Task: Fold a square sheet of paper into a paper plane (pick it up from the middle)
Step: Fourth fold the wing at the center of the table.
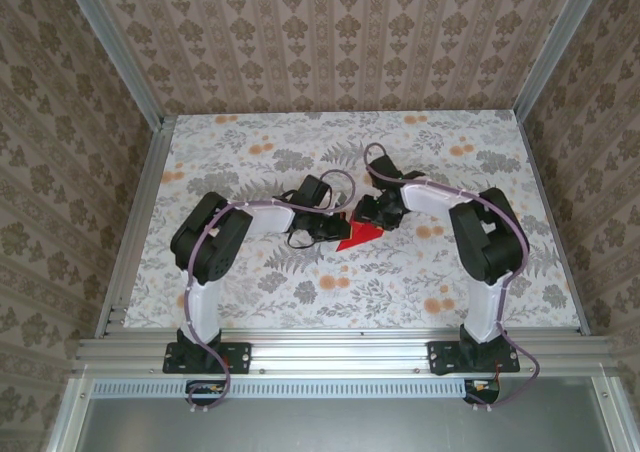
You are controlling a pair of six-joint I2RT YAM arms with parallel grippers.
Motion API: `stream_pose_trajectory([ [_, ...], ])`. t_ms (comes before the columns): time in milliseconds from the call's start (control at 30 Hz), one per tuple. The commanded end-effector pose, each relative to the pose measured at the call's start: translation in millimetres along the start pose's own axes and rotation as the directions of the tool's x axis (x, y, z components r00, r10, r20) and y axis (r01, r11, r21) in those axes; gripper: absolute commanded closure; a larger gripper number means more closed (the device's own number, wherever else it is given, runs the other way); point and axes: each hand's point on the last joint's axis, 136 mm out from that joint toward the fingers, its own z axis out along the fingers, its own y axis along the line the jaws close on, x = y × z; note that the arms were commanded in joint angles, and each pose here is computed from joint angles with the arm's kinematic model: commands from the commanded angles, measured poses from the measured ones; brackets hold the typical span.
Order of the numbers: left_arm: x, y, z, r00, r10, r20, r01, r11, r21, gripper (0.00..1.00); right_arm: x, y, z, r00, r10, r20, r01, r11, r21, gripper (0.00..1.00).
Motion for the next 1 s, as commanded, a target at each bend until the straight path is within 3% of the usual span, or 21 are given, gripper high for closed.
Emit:
stream_pose_trajectory([
  [0, 35.3, 44.7, 8.8, 0.992, -0.074, -0.105, 0.057, 0.985, -0.160, 1.00, -24.7, 14.3, -43.2, 0.992, -0.016, 0.128, 0.033, 0.991, -0.131, 0.48],
  [100, 36.1, 45.2, 9.3, 0.991, -0.076, -0.108, 0.058, 0.985, -0.162, 1.00, -21.6, 23.0, -53.0, 0.987, -0.042, 0.153, 0.071, 0.979, -0.190, 0.57],
  [267, 36.4, 45.5, 10.2, 0.991, -0.074, -0.112, 0.055, 0.985, -0.163, 1.00, 1.5, 30.4, -31.6, 0.995, -0.047, 0.087, 0.067, 0.967, -0.248, 0.81],
  [400, 35.3, 44.7, 10.8, 0.991, -0.071, -0.111, 0.052, 0.986, -0.160, 1.00, 17.3, 37.4, -11.8, 0.997, -0.065, 0.031, 0.070, 0.965, -0.253, 0.90],
  [733, 35.0, 45.0, 11.9, 0.991, -0.071, -0.114, 0.053, 0.986, -0.159, 1.00, 34.3, 34.4, 23.0, 0.997, -0.048, -0.058, 0.032, 0.965, -0.258, 0.99],
  [967, 36.8, 45.4, 10.7, 0.990, -0.071, -0.120, 0.051, 0.985, -0.163, 1.00, 38.3, 3.7, 42.8, 0.996, -0.006, -0.087, -0.008, 0.987, -0.161, 1.00],
])
